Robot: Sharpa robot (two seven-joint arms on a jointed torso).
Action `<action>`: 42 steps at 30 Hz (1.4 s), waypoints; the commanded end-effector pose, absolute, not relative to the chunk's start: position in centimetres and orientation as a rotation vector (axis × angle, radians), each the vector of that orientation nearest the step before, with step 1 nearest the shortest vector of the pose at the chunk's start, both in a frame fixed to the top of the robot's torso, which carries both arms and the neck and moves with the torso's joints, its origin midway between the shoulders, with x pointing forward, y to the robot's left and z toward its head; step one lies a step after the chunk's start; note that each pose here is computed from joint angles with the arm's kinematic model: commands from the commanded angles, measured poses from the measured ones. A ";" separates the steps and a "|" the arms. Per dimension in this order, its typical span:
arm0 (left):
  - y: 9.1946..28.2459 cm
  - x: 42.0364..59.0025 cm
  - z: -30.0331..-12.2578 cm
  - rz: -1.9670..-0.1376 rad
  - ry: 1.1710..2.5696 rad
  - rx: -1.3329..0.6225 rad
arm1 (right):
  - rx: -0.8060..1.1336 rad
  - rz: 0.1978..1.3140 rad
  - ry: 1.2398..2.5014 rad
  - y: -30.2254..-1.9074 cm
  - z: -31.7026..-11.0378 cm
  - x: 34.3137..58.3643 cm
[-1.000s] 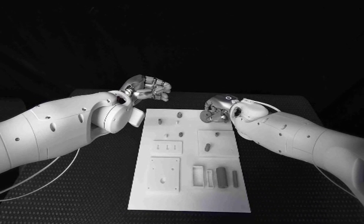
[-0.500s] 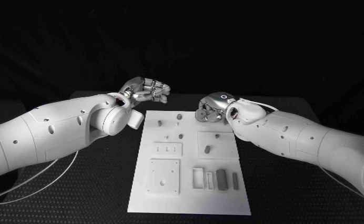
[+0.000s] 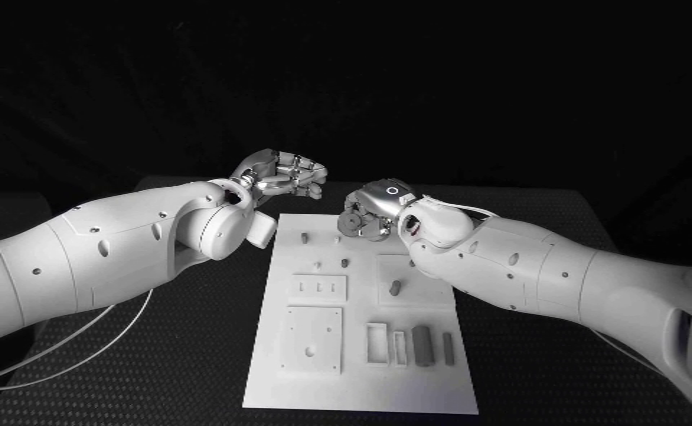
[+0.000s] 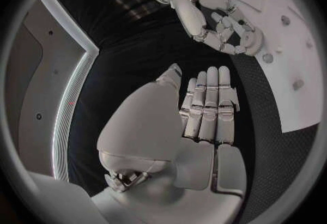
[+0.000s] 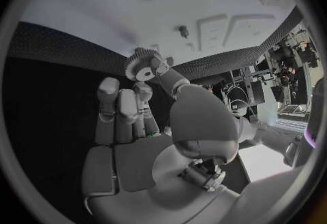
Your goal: Assemble the parts on the task board
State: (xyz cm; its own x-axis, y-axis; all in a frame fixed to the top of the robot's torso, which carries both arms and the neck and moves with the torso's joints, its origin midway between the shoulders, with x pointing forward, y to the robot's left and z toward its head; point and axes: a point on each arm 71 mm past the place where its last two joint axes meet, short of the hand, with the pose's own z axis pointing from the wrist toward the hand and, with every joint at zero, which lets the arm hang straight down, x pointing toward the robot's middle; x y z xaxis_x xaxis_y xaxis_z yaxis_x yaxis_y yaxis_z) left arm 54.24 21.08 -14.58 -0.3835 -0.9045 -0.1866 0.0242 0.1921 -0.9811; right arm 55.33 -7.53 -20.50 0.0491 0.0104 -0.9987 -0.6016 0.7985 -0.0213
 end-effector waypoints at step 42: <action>20.0 54.4 -14.4 -1.353 1.588 -0.843 | -0.557 0.439 1.478 -4.5 -23.6 54.9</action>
